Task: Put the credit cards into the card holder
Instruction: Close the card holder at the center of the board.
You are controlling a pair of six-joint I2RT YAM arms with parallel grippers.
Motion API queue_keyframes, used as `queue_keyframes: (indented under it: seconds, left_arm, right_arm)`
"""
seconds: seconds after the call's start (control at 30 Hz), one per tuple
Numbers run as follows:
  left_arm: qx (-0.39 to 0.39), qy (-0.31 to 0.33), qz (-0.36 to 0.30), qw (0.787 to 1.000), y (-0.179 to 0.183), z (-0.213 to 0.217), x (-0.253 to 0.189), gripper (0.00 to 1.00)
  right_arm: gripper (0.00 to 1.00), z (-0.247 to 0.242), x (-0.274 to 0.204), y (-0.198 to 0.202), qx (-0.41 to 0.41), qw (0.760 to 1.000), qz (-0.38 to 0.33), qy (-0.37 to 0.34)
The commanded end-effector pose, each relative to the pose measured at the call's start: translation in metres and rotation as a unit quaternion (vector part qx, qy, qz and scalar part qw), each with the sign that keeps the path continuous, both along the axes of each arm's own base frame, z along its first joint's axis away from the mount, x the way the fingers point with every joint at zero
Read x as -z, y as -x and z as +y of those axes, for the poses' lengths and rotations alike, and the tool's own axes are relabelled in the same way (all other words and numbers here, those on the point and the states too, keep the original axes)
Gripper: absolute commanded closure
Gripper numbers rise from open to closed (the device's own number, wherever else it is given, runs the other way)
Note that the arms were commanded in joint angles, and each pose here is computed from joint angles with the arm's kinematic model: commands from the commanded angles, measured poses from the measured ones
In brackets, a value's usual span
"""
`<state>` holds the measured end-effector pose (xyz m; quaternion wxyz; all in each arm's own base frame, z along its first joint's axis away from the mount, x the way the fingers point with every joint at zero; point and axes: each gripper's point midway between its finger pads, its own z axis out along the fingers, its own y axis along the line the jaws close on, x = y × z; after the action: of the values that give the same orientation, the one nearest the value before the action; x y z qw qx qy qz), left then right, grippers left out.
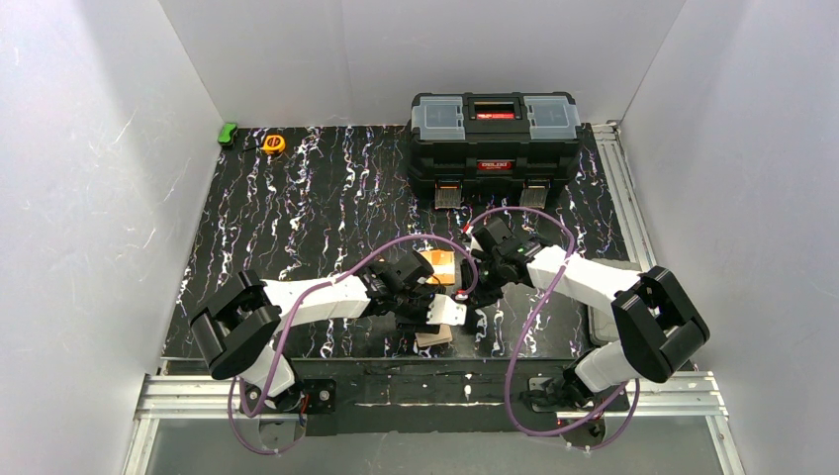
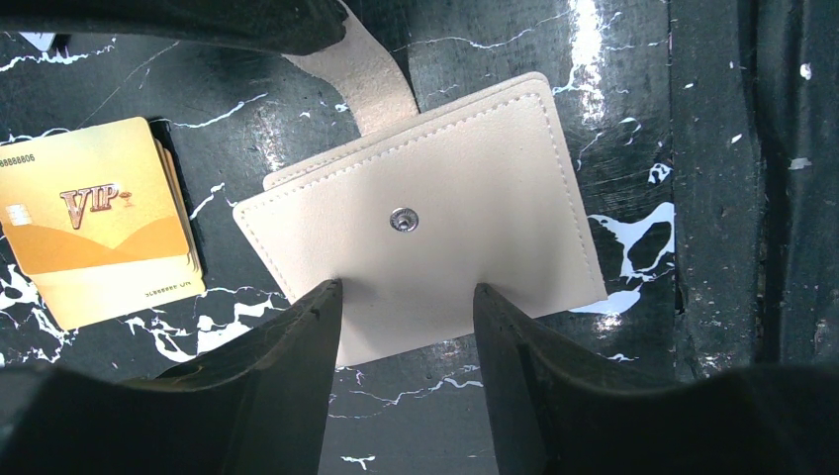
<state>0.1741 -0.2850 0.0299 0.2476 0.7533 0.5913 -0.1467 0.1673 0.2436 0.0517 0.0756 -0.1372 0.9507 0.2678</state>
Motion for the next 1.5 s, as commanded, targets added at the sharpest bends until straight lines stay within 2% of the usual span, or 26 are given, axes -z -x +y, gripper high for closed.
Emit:
queue_keyframes:
  seconds: [0.0,0.3,0.47,0.6,0.93,1.47]
  left_arm:
    - [-0.012,-0.051,-0.011,0.999,-0.003,0.024,0.022,0.51]
    - [-0.014,-0.051,-0.011,0.999,-0.003,0.023,0.021,0.51]
    - [-0.02,-0.048,-0.015,0.999,-0.006,0.021,0.018,0.51]
    - [-0.034,-0.038,-0.024,0.998,-0.012,0.016,0.009,0.51]
    - [-0.054,-0.026,0.006,0.998,-0.004,0.013,-0.001,0.52]
    - [-0.051,-0.02,0.003,0.999,-0.002,0.014,0.002,0.52]
  right_arm:
    - [0.81,0.008,-0.019,-0.011,0.005,1.0,-0.025,-0.016]
    - [0.98,0.009,-0.018,-0.01,0.005,1.0,-0.019,-0.02]
    - [0.99,0.012,-0.021,-0.011,0.003,0.999,-0.022,-0.029]
    - [0.99,0.025,-0.031,-0.011,-0.017,0.997,-0.03,-0.069]
    - [0.99,0.041,-0.031,-0.008,-0.055,0.994,-0.004,-0.096]
    - [0.99,0.055,-0.004,0.003,-0.092,0.992,0.047,-0.067]
